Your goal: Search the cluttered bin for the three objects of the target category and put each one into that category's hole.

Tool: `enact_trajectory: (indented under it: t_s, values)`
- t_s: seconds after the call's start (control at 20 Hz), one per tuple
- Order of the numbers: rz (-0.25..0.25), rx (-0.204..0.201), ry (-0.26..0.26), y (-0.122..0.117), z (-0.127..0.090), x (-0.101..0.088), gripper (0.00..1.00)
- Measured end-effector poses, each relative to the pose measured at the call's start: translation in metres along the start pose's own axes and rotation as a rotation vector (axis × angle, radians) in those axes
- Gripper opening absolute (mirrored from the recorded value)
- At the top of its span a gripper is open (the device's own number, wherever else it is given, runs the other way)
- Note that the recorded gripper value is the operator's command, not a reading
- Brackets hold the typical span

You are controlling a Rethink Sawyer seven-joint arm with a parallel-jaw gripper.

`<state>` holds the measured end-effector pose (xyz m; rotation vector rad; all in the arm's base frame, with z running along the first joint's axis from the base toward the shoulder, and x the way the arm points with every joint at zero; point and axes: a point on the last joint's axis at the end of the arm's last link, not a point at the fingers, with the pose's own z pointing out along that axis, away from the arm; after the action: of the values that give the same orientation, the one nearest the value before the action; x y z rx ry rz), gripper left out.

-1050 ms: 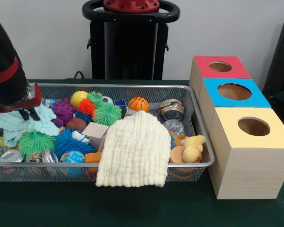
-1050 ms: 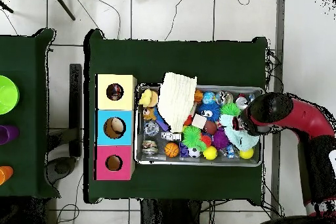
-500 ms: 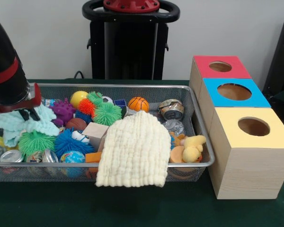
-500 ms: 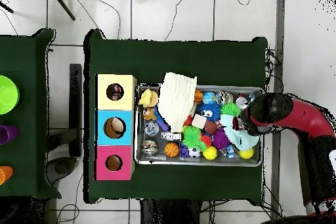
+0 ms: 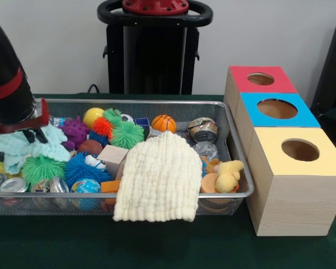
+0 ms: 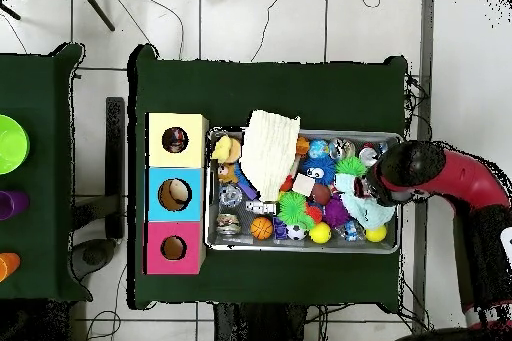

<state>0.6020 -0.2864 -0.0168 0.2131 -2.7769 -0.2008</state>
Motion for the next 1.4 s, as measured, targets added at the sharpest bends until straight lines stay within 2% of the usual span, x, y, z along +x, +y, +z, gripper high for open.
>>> enact_trajectory:
  t_s: [0.45,0.65,1.05,1.4]
  values:
    - [-0.034,0.023,0.001,0.019,-0.009,-0.011,0.00]
    - [-0.059,0.021,0.016,0.035,-0.008,-0.012,0.00]
    - [-0.099,0.005,0.057,0.068,-0.009,0.003,0.00]
    - [-0.118,-0.015,0.068,0.091,-0.016,0.013,0.00]
